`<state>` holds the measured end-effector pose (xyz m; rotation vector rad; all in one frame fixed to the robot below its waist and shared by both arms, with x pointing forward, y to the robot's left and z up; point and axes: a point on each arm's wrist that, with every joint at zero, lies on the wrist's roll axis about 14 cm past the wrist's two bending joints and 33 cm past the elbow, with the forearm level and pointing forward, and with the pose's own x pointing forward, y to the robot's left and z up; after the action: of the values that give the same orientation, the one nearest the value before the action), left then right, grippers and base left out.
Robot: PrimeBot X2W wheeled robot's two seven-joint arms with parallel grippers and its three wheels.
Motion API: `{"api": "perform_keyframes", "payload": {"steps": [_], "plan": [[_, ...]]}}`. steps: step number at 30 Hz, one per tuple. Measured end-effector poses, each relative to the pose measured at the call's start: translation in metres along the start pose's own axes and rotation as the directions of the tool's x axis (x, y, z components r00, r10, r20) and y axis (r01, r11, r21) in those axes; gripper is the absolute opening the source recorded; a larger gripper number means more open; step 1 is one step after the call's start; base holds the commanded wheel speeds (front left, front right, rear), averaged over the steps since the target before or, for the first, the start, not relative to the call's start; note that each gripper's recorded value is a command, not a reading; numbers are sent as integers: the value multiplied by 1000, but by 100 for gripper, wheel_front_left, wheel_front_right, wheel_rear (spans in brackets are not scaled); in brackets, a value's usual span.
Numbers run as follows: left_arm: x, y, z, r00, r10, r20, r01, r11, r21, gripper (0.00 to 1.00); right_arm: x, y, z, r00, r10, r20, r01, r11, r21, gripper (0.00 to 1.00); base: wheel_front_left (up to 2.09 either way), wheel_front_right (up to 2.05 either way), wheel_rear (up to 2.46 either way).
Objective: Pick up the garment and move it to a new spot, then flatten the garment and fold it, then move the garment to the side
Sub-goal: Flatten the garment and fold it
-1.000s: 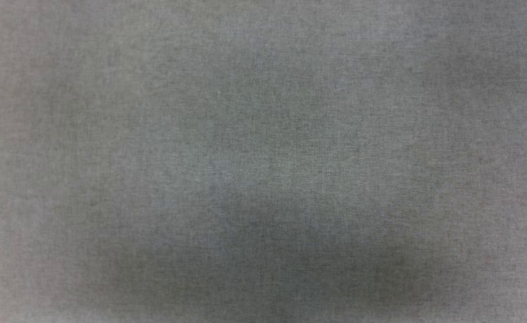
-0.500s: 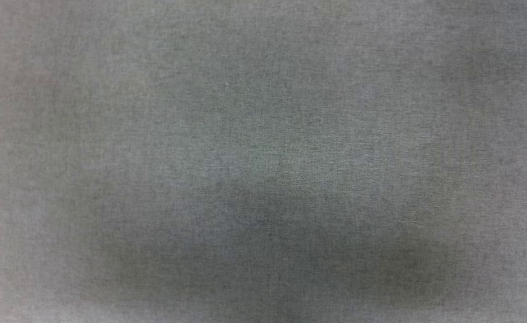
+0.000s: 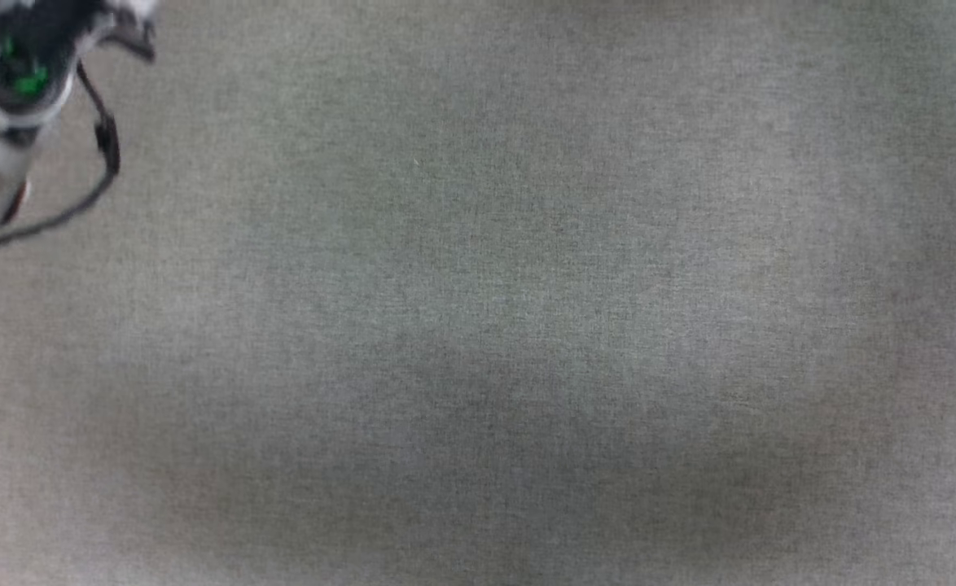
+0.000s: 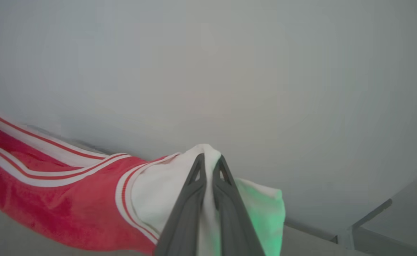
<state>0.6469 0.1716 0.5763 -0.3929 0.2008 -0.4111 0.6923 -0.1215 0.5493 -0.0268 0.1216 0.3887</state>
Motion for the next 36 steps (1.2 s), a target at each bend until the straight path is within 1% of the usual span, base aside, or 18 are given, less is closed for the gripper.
{"api": "perform_keyframes", "payload": {"steps": [3, 6, 9, 11, 14, 18, 21, 24, 26, 29, 30, 31, 32, 33, 36], "plan": [[-14, -11, -8, 998, -49, -28, 48, 998, -39, 0, -17, -7, -7, 1000, 17, -23, -16, 1000, 14, 0, 0, 0, 0], [-29, -24, -12, 992, -109, -58, 103, 990, -92, 0, -34, -21, 2, 1000, 15, -1, -15, 1000, 27, 0, 0, 0, 0], [-45, -27, -31, 981, -131, -143, 115, 987, -114, 0, -48, -30, 0, 1000, 15, -10, -14, 998, 68, 0, 0, 0, 0], [-54, -23, -47, 972, -125, -198, 104, 988, -112, 0, -58, -30, -15, 998, 24, -61, -20, 998, 63, 0, 0, 0, 0], [-61, -17, -79, 956, -113, -270, 77, 987, -141, 0, -70, -21, -55, 982, 52, -180, -37, 996, 85, 0, 0, 0, 0], [-64, -8, -123, 934, -90, -347, 31, 985, -172, 0, -86, -1, -107, 940, 99, -326, -62, 991, 123, 0, 0, 0, 0], [-64, -3, -150, 918, -72, -391, -3, 982, -188, 0, -94, 15, -136, 909, 128, -396, -81, 988, 133, 0, 0, 0, 0], [-62, 5, -172, 903, -47, -426, -36, 982, -185, 0, -97, 22, -148, 897, 131, -423, -82, 988, 133, 0, 0, 0, 0], [-63, 11, -185, 890, -27, -456, -53, 985, -162, 0, -98, 24, -153, 892, 127, -434, -78, 989, 129, 0, 0, 0, 0], [-60, 17, -193, 883, -10, -469, -69, 986, -152, 0, -98, 25, -155, 889, 115, -443, -73, 991, 112, 0, 0, 0, 0], [-58, 17, -194, 883, -9, -469, -71, 986, -152, 0, -99, 27, -155, 888, 116, -444, -71, 991, 115, 34, 0, 0, 0], [-57, 18, -195, 884, -8, -468, -72, 985, -154, 0, -99, 28, -152, 891, 116, -439, -73, 991, 114, 84, 0, 0, 0], [-56, 18, -195, 884, -8, -467, -73, 985, -154, 0, -100, 29, -150, 893, 115, -435, -76, 991, 106, 84, 0, 0, 0], [-55, 18, -194, 885, -8, -466, -72, 985, -154, 0, -101, 30, -147, 896, 114, -429, -78, 992, 101, 100, 0, 0, 0], [-52, 17, -193, 886, -13, -464, -67, 986, -154, 0, -102, 26, -129, 913, 104, -395, -67, 992, 108, 100, 0, 0, 0]]}}
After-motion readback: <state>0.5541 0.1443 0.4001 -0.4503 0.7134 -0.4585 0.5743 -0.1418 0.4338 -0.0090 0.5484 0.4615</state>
